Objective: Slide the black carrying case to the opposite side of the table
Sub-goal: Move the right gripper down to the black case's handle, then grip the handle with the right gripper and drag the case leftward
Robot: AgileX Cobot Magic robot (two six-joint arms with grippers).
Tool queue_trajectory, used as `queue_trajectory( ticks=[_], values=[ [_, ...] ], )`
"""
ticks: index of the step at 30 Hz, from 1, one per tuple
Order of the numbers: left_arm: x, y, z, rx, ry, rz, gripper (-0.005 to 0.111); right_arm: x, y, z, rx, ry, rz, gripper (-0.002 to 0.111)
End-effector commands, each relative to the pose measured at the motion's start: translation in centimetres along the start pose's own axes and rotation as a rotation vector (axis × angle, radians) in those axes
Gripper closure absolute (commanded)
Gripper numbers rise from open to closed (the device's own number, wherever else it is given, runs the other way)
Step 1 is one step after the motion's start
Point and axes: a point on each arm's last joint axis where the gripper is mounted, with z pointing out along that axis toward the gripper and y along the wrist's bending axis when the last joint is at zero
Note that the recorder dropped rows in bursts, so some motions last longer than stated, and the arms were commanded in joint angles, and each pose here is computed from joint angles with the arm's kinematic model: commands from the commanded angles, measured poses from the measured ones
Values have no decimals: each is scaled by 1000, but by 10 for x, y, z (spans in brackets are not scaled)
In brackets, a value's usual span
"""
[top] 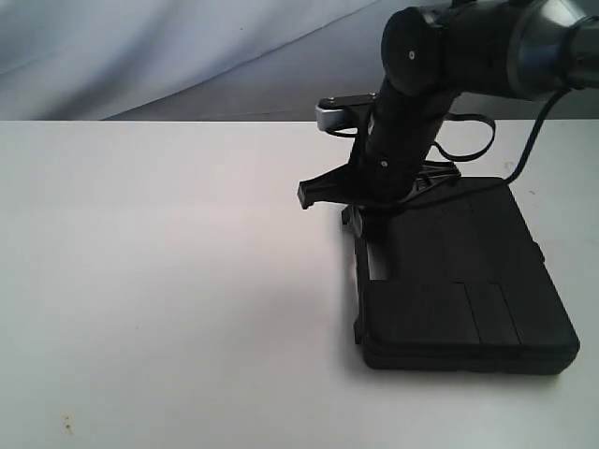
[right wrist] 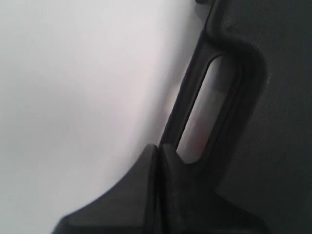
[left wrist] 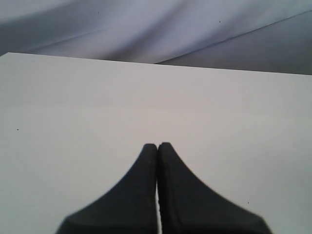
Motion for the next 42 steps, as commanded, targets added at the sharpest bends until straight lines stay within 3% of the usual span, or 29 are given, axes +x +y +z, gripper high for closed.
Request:
queue_trajectory(
  ticks=[1, 6, 11, 14, 25, 37, 42],
  values=[
    [1, 0, 0, -2, -4, -2, 107, -9, 0, -2, 5, -84, 8, 108],
    [1, 0, 0, -2, -4, -2, 107, -12, 1, -2, -1, -122, 6, 99],
    [1, 0, 0, -2, -4, -2, 107, -14, -2, 7, 22, -109, 25, 74],
    [1, 0, 0, -2, -4, -2, 107, -14, -4, 20, 41, -78, 44, 66],
    [1, 0, 0, -2, -4, -2, 107, -12, -6, 63, 64, 10, 136, 67],
    [1, 0, 0, -2, -4, -2, 107, -13, -7, 78, 65, 5, 198, 67],
    [1, 0, 0, -2, -4, -2, 107, -14, -7, 79, 64, 2, 233, 72]
  ],
)
